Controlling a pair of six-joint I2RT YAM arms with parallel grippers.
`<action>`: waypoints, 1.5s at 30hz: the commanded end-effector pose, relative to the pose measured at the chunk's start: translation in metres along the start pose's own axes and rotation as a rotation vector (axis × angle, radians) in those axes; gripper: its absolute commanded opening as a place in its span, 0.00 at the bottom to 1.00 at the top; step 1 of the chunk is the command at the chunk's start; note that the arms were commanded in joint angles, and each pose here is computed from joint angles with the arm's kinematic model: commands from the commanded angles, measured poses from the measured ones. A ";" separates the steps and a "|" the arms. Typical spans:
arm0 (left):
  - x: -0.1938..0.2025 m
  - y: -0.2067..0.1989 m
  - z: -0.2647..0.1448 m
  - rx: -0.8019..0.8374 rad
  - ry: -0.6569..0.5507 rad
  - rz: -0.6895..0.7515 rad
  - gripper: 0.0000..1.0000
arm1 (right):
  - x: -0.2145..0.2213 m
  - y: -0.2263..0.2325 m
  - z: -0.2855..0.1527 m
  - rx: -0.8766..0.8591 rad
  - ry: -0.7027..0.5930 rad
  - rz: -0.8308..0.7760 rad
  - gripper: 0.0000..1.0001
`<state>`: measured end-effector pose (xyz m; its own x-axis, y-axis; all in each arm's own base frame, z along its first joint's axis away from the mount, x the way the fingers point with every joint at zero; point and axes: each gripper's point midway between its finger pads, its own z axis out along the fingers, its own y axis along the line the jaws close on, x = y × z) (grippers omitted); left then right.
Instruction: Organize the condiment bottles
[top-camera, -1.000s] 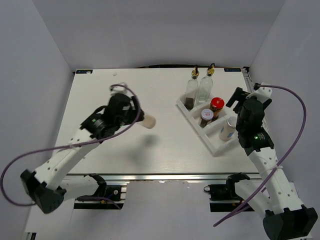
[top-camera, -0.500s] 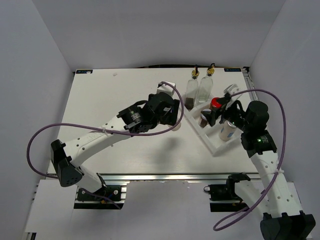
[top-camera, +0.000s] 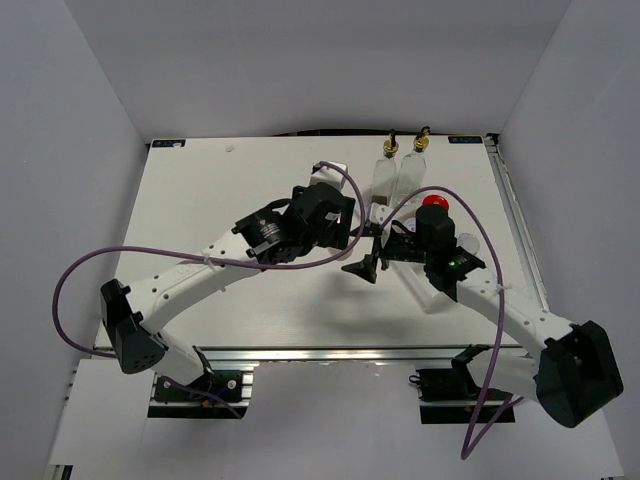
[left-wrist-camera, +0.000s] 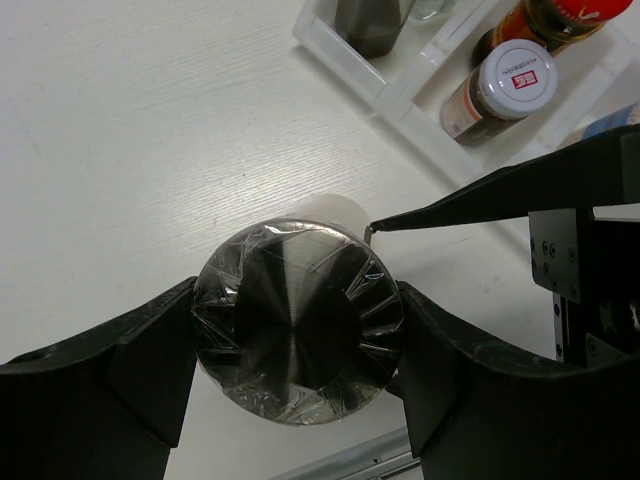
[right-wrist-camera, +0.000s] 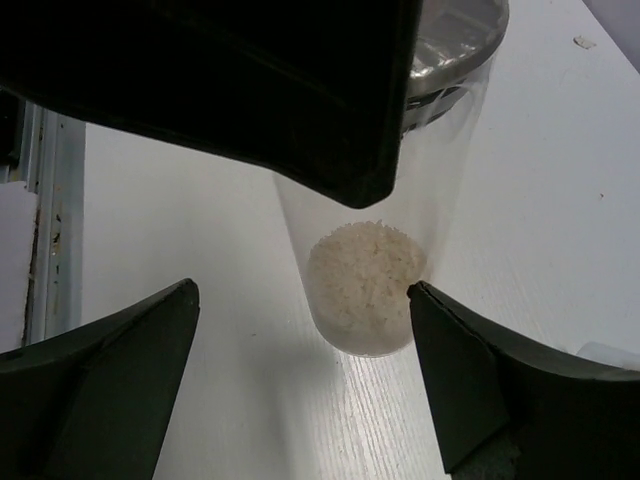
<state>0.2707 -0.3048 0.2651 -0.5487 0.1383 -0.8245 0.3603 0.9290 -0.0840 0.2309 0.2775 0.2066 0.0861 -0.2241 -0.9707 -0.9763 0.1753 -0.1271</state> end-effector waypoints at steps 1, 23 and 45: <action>-0.032 -0.015 -0.021 0.098 -0.102 -0.075 0.00 | -0.040 -0.006 0.012 0.020 -0.158 -0.133 0.89; -0.041 -0.014 -0.033 0.119 -0.131 -0.115 0.98 | -0.058 -0.040 0.041 0.220 -0.280 -0.082 0.45; -0.038 0.178 0.024 -0.132 -0.279 -0.515 0.98 | 0.011 -0.090 -0.177 1.298 -0.275 0.178 0.38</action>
<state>0.3685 -0.1484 0.2626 -0.4120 -0.4008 -0.8183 -0.0625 0.9084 -0.4135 0.2784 0.1267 0.2322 0.1245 0.0476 -0.9911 -0.2943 0.9557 0.0089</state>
